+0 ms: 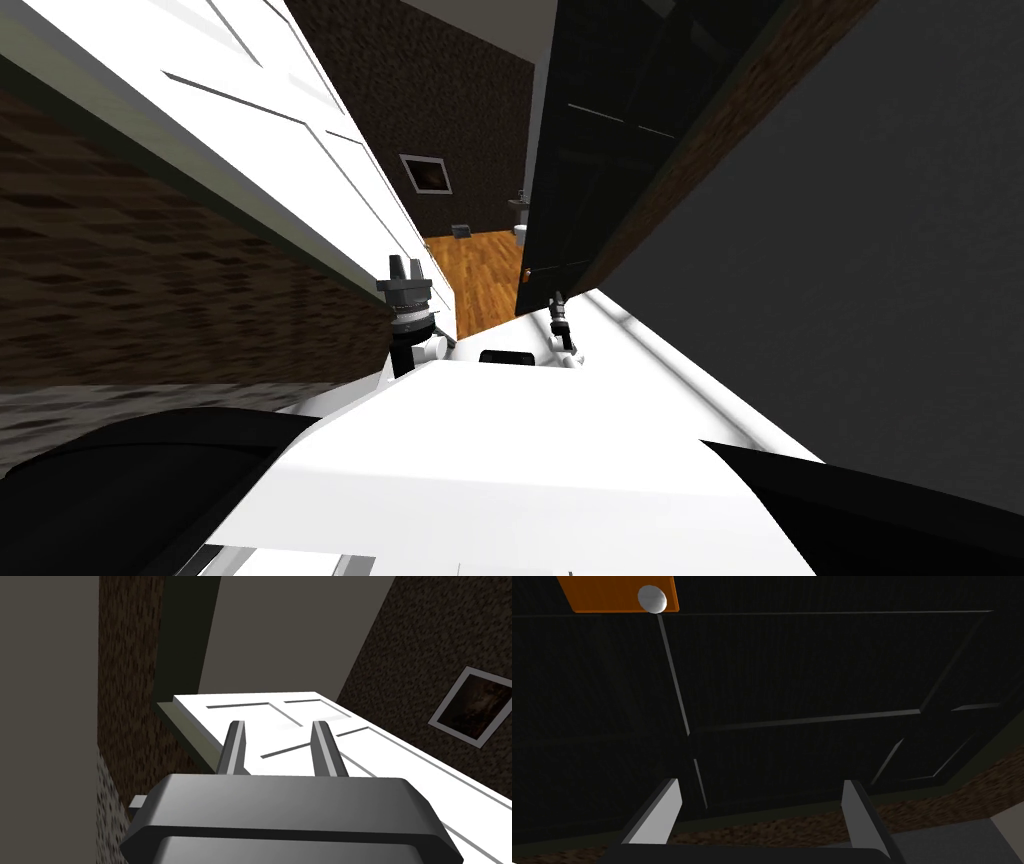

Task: Push the door open

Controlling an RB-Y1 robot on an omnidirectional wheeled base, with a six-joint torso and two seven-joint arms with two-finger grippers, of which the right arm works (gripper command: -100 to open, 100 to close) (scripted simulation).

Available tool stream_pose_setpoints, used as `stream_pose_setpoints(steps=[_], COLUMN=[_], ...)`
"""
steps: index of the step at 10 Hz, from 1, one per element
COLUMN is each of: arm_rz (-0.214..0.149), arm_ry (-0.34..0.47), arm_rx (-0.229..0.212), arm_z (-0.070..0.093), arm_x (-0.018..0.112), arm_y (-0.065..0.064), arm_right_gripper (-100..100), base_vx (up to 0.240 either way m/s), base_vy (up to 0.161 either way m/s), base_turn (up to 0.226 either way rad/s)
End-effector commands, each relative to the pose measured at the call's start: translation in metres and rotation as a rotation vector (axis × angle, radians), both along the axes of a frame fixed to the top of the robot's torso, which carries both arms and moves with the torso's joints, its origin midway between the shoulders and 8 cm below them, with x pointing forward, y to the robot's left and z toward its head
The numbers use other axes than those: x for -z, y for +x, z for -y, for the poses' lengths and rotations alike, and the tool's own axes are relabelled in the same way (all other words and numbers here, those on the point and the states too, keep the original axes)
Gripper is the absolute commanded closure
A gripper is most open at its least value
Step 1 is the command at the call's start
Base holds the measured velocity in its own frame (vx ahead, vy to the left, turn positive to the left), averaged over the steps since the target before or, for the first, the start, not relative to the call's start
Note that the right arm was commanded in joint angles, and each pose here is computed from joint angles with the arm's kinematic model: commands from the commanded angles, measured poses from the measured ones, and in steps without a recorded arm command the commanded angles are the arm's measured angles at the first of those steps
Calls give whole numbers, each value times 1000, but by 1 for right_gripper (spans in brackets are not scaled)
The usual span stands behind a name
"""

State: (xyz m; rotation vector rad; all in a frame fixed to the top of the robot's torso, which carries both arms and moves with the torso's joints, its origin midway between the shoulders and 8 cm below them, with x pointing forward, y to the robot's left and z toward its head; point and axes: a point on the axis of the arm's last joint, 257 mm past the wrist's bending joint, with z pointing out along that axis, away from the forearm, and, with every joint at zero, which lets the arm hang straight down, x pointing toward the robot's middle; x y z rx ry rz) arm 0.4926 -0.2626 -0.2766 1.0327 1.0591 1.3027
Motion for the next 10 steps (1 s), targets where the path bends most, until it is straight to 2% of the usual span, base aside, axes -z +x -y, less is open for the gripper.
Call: stream_pose_setpoints(steps=[1,3,5,7,10], arm_rz=[-13,-30,-47,-63,-94], arm_ry=[2,3,5,6,8], arm_rx=[-5,-7,-13,-15,-21], arm_z=[-4,-4,-7,-7,-10], arm_x=[9,19,29,38,55], arm_y=[2,3,5,6,7], arm_right_gripper=[-100,-100,-100,-100,-100], base_vx=[30,22,36,18,34], base_vy=[-91,-60,-92,-69,-89], base_turn=[218,88,210,81,192])
